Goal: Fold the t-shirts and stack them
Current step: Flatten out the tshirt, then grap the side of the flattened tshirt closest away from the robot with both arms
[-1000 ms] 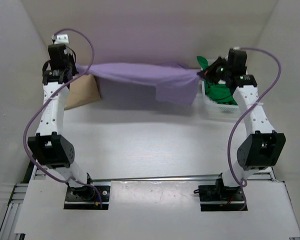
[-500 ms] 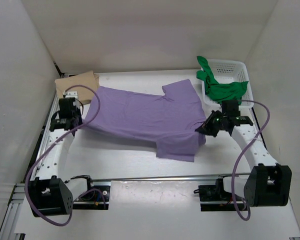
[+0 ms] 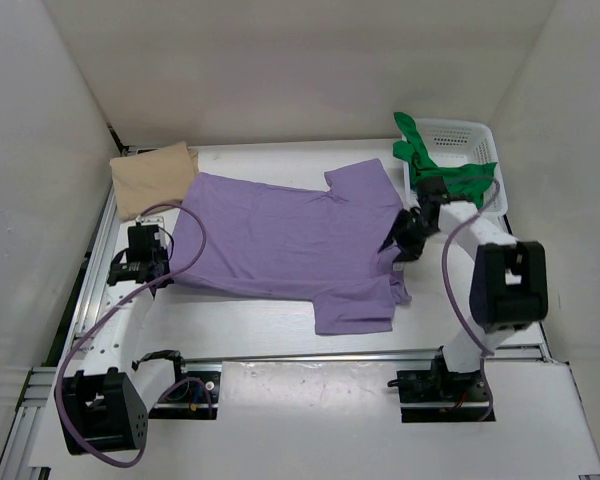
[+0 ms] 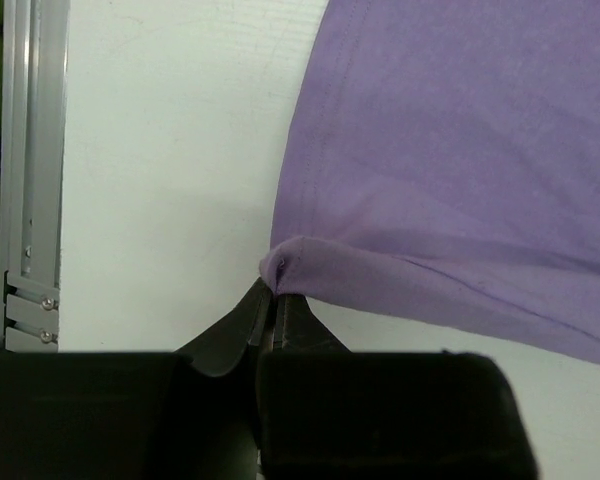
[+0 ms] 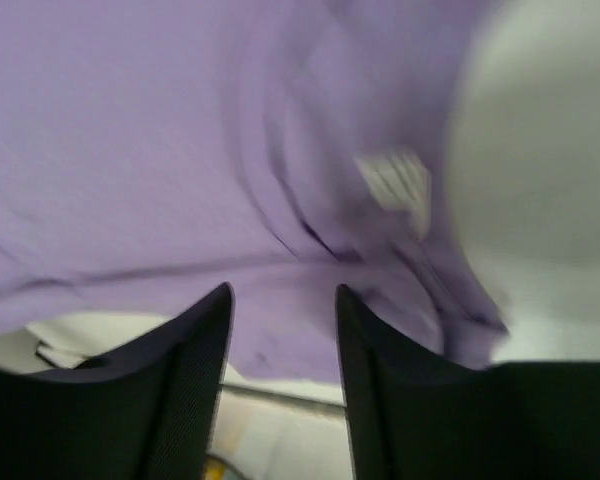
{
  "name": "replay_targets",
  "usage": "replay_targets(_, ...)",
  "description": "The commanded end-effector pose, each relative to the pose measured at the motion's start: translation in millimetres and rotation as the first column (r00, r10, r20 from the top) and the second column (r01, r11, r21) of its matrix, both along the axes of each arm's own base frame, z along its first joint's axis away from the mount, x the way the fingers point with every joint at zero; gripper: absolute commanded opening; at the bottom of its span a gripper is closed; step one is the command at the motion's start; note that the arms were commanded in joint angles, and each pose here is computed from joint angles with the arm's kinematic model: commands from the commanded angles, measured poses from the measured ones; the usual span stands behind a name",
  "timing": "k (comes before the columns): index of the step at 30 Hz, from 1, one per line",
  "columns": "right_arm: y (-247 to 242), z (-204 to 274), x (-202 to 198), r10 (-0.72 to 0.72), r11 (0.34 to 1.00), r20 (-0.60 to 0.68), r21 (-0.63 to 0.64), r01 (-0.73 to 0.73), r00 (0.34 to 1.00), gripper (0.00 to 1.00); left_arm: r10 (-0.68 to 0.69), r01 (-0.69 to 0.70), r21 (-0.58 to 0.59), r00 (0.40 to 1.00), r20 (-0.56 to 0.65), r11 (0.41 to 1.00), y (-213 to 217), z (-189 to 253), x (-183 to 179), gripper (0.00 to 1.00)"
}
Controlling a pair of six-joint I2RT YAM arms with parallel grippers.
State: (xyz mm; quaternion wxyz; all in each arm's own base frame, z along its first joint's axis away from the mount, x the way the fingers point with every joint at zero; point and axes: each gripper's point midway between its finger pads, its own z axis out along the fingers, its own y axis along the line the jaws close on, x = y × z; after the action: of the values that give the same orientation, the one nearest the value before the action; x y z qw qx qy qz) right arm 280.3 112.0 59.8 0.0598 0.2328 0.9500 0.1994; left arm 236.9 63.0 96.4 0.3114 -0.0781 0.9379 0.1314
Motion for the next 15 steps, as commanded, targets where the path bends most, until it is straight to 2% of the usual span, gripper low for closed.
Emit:
replay_targets(1,7,22,47,0.121,0.988,0.098,-0.109,-0.110,0.988,0.55,-0.009,0.009,-0.018,1.000,-0.003,1.000,-2,1,4,0.10)
replay_targets(2,7,24,49,0.152,0.977,0.090,-0.162,-0.136,0.984,0.55,-0.009,0.009,-0.018,1.000,-0.001,1.000,-2,4,5,0.10)
replay_targets(5,9,45,31,0.221,0.948,0.100,-0.257,-0.189,0.970,0.65,-0.016,0.015,-0.031,0.999,-0.031,0.999,-5,0,0,0.10)
replay_targets(7,-3,33,-1,0.197,0.928,0.055,-0.331,-0.169,0.979,0.67,-0.023,0.022,-0.038,1.000,-0.012,0.999,-7,3,1,0.10)
replay_targets(10,-4,36,-44,0.135,0.940,0.069,-0.324,-0.106,0.988,0.69,-0.034,0.033,-0.052,0.999,-0.010,0.998,-10,4,0,0.10)
replay_targets(12,-5,24,-83,0.125,0.950,0.046,-0.293,-0.107,0.991,0.65,-0.034,0.033,-0.053,0.999,-0.019,0.998,-10,1,-3,0.10)
replay_targets(14,-3,25,-98,0.088,0.964,0.078,-0.259,-0.065,0.993,0.55,-0.039,0.038,-0.061,0.999,-0.018,0.997,-12,0,-2,0.10)
replay_targets(15,-6,12,-112,0.088,0.962,0.054,-0.263,-0.071,0.995,0.51,-0.039,0.038,-0.061,0.999,-0.018,0.997,-12,0,-2,0.10)
